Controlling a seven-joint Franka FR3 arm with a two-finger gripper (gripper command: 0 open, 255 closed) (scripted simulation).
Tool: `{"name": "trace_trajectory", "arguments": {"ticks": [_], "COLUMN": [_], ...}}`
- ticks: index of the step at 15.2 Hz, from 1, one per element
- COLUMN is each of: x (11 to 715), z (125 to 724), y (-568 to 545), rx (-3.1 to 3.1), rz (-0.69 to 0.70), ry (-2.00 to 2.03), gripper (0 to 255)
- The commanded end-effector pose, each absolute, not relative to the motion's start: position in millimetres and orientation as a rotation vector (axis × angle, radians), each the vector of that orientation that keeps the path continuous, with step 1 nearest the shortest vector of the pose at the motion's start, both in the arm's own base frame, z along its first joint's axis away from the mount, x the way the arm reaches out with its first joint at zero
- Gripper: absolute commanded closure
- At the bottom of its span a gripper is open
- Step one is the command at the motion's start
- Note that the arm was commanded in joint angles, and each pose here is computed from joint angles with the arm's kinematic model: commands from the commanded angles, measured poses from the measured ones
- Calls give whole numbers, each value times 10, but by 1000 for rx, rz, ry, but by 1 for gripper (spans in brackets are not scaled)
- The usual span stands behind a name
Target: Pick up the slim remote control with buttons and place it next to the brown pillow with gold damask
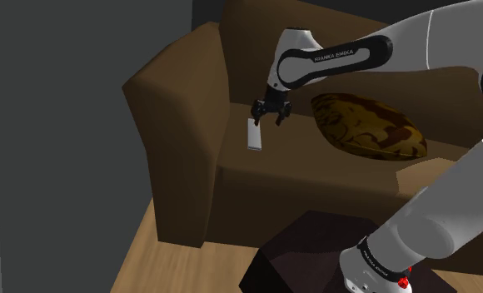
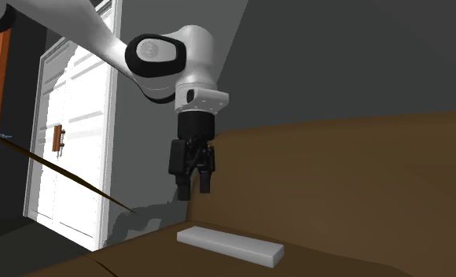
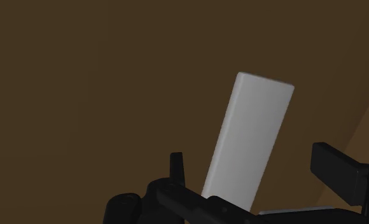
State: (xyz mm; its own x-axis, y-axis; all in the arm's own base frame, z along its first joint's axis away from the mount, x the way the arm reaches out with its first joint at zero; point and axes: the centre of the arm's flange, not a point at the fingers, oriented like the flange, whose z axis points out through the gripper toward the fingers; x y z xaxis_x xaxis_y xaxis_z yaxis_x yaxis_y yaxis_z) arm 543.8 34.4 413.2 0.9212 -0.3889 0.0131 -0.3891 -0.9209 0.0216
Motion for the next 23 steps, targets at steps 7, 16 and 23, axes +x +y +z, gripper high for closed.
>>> {"name": "trace_trajectory", "arguments": {"ticks": [7, 16, 23], "x": [6079, 6078, 6078], "z": [3599, 3305, 3306], "y": [272, 257, 257], "rx": [2993, 2993, 2993], "rz": [16, 16, 16], "ry": [-775, -775, -775], "gripper": [0, 0, 255]}}
